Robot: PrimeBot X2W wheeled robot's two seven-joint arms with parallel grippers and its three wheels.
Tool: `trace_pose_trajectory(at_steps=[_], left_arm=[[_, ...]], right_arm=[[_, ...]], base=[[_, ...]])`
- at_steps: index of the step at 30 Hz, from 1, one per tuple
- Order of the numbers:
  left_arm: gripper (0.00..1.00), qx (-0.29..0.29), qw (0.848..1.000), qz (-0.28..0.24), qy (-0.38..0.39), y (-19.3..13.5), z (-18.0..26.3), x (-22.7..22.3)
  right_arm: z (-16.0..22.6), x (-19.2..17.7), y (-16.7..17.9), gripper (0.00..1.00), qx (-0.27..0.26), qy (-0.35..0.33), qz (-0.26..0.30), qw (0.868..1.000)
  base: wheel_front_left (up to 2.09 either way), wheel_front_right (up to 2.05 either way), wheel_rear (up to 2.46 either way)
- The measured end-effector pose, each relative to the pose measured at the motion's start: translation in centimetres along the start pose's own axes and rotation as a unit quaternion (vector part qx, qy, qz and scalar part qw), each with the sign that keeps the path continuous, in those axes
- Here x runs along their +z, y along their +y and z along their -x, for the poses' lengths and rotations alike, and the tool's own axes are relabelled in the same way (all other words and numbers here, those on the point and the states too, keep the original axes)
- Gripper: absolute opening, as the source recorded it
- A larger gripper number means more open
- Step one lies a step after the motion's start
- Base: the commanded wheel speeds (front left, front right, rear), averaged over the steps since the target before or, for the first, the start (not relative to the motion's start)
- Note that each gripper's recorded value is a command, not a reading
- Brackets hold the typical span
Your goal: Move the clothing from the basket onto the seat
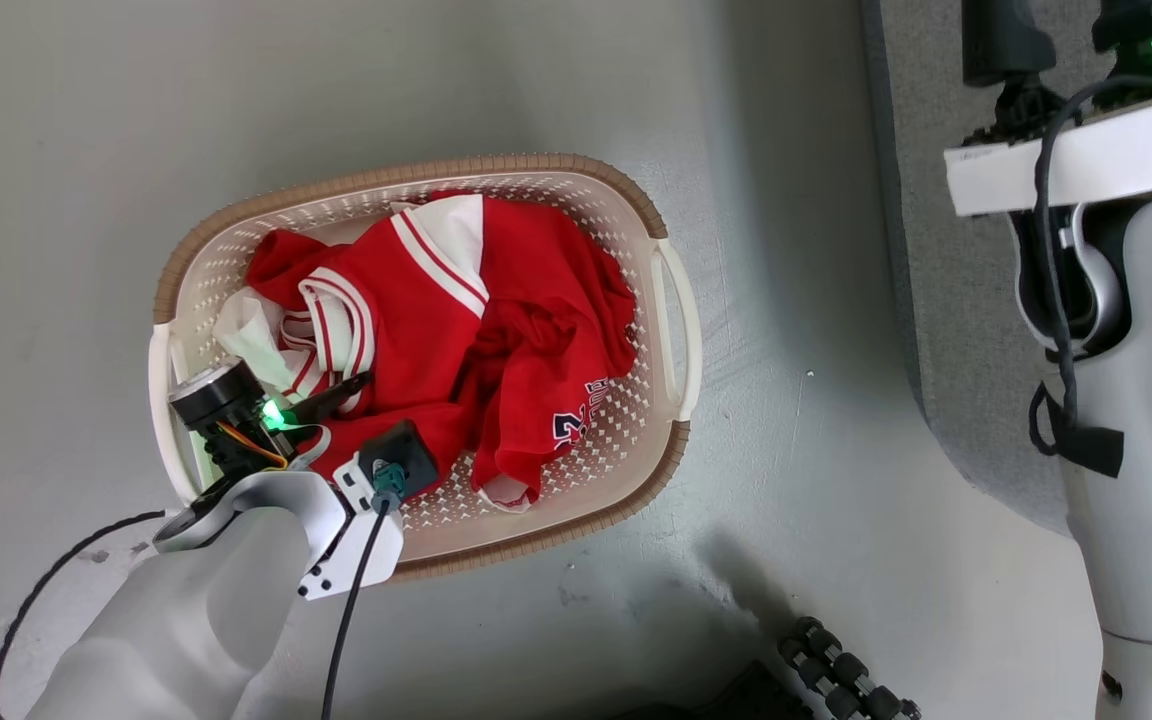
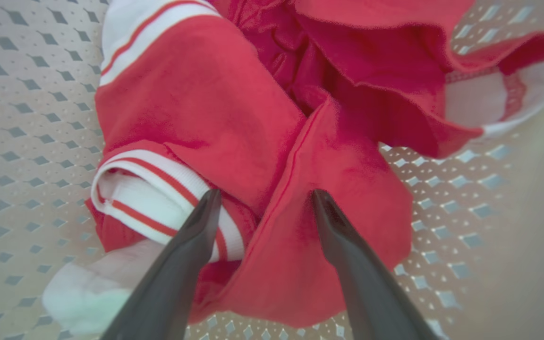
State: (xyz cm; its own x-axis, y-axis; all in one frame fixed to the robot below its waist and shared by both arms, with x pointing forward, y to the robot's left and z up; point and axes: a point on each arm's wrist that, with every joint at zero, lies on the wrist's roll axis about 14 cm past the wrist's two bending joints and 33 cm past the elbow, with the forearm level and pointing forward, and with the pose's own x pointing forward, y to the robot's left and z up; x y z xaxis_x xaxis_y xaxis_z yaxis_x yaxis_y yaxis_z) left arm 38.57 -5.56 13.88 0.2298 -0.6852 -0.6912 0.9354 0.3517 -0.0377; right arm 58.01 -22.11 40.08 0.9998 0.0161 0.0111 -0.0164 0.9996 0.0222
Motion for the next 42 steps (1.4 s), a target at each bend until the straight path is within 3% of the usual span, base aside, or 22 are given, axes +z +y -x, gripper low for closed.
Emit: trace_pose_trajectory(at_steps=[1,3,4,6,23,33,42], left_arm=[[0.99,0.0,1.0,0.0,0.0,0.0,0.0,0.0],[0.52,-0.01,1.0,-0.003,0.003,-0.4,-0.2,-0.1],[0.38,-0.011,1.0,-0.003,0.004,-0.5,-0.3,-0.2],[0.0,-0.013,1.0,-0.005,0.006,-0.6,-0.4,-0.2],[0.0,0.012,0.997,-0.021,-0.078,1.1,-0.4,5.2],[0.0,0.094,0.986,0.008,-0.137,5.1,1.6,9.2],[0.0,0.173,0.962,0.035,-0.207,8.7,4.7,14.1]], right_arm=[[0.0,0.0,0.0,1.0,0.0,0.0,0.0,1.0],[-0.1,0.0,-0.1,1.0,-0.002,0.0,-0.001,1.0],[0.0,-0.2,-0.2,1.0,-0.003,0.001,-0.003,1.0],[0.0,-0.3,-0.4,1.0,-0.005,0.003,-0.005,1.0],[-0.3,1.8,-1.0,1.0,-0.015,-0.019,-0.005,1.0],[0.2,2.4,-0.7,1.0,-0.017,-0.019,-0.015,1.0],[0.8,3.6,0.1,1.0,-0.012,-0.029,-0.027,0.999]], base=[[0.0,0.0,0.0],[0.0,0.0,0.0],[0.0,0.0,0.0],[0.0,0.0,0.0],[0.0,0.0,0.0],[0.0,0.0,0.0],[0.0,0.0,0.0]])
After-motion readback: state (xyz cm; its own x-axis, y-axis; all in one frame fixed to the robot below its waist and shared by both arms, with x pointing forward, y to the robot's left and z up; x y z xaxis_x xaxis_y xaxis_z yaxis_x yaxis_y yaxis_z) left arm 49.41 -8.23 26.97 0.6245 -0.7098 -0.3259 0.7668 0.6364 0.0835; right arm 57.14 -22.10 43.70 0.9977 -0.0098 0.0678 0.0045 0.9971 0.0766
